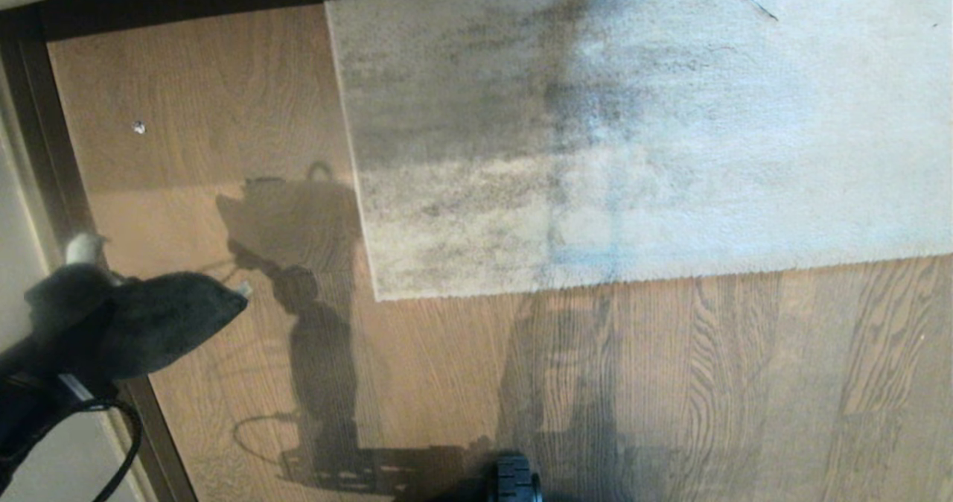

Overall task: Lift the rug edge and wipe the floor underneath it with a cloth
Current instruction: Lift up the carpet

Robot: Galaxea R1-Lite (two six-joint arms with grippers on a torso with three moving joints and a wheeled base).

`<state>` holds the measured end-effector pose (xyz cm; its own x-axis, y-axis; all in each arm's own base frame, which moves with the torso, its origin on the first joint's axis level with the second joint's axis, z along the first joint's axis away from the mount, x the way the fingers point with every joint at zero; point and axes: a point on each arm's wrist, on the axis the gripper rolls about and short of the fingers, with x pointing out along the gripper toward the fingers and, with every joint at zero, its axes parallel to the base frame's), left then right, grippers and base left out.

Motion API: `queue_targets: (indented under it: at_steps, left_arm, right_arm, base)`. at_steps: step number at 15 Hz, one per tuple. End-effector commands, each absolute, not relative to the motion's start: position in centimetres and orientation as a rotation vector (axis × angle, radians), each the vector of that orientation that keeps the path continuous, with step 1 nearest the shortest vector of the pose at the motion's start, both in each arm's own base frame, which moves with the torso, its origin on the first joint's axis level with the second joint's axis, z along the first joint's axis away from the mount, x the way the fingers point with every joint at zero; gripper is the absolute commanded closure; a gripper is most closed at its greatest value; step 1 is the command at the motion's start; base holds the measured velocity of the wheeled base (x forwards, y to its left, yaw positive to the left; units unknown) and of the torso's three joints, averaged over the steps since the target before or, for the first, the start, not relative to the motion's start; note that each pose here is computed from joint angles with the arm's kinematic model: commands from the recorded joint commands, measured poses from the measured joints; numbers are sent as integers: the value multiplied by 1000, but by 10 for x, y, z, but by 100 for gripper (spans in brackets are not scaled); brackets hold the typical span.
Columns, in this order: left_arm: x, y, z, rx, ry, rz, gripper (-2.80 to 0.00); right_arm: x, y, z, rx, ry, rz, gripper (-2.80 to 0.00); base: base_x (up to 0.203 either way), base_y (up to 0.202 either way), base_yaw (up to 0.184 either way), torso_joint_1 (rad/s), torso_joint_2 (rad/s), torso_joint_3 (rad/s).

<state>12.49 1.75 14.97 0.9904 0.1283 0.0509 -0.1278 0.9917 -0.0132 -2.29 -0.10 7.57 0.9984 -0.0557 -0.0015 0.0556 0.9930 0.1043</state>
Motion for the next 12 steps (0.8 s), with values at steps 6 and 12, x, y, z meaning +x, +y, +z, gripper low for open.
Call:
queue_targets:
  at_steps: [6,12]
  left_arm:
    - [71,9,137,-17,56,123,0]
    - [31,1,112,-18,158,34,0]
  right_arm:
    - [-23,-1,76,105,-1,-56,0]
    - [-23,-1,76,104,-1,-55,0]
  base:
    - [0,0,0,0,0,0]
    - [0,0,0,0,0,0]
